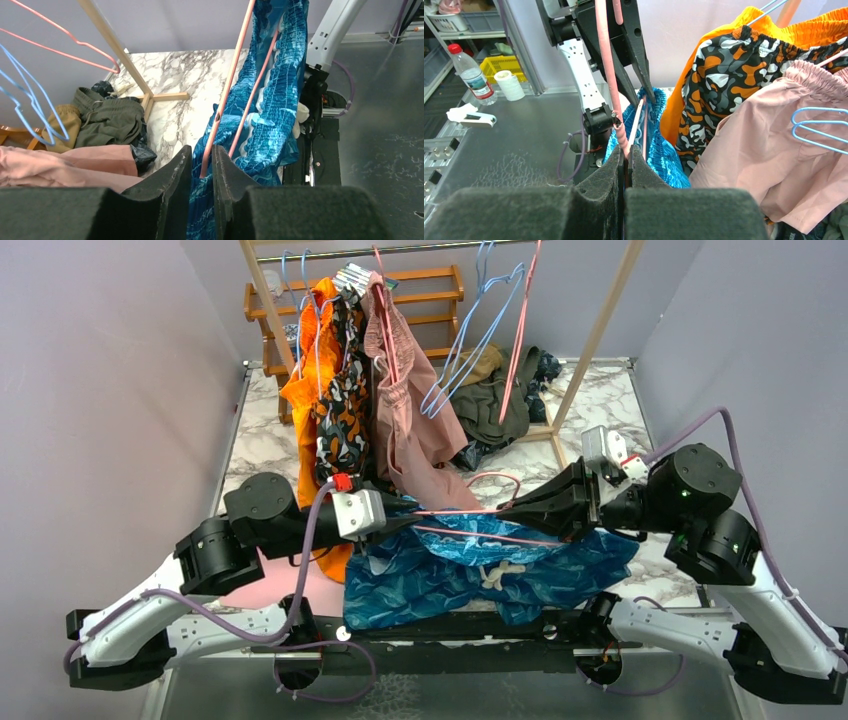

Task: Place the shorts on the hanger
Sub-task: Hang the shorts on the hanger.

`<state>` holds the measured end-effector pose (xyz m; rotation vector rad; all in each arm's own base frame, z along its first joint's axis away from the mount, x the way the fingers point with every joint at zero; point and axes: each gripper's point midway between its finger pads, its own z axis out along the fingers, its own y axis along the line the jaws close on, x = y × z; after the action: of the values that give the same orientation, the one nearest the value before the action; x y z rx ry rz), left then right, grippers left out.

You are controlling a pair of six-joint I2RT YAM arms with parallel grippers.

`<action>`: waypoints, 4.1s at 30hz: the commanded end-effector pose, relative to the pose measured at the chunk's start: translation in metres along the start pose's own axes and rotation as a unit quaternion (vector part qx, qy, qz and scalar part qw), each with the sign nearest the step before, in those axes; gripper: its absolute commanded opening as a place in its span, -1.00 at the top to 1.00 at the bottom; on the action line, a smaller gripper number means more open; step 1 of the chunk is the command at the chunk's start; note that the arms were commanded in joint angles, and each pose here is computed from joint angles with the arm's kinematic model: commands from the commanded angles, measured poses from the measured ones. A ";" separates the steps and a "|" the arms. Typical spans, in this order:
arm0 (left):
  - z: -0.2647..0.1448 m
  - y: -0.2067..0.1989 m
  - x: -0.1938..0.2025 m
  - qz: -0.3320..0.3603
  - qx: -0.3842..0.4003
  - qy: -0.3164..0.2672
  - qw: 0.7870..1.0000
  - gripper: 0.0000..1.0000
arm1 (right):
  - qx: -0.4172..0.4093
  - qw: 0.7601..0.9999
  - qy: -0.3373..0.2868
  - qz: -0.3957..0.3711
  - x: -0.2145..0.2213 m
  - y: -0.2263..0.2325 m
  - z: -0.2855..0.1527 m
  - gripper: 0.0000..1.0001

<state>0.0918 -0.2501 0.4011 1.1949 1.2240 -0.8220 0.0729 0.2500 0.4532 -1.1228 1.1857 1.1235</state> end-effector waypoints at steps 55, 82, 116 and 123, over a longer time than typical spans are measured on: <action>0.058 -0.006 -0.031 0.007 0.059 -0.043 0.997 1.00 | 0.042 0.999 0.017 -0.013 0.004 -0.018 0.000 0.25; 0.002 0.012 -0.081 0.027 0.001 -0.094 0.995 1.00 | 0.193 0.975 0.092 -0.054 0.026 -0.050 -0.060 0.54; 0.043 -0.021 -0.078 0.022 0.120 -0.080 0.989 1.00 | -0.038 0.999 0.036 0.008 -0.001 -0.003 0.025 0.39; 0.041 -0.020 -0.078 0.019 0.115 -0.081 0.990 1.00 | -0.034 0.999 0.039 0.012 0.003 -0.006 0.029 0.96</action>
<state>0.0753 -0.3116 0.4347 1.3570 1.1082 -1.0093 0.0819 0.2759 0.4507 -1.2202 1.2464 1.1470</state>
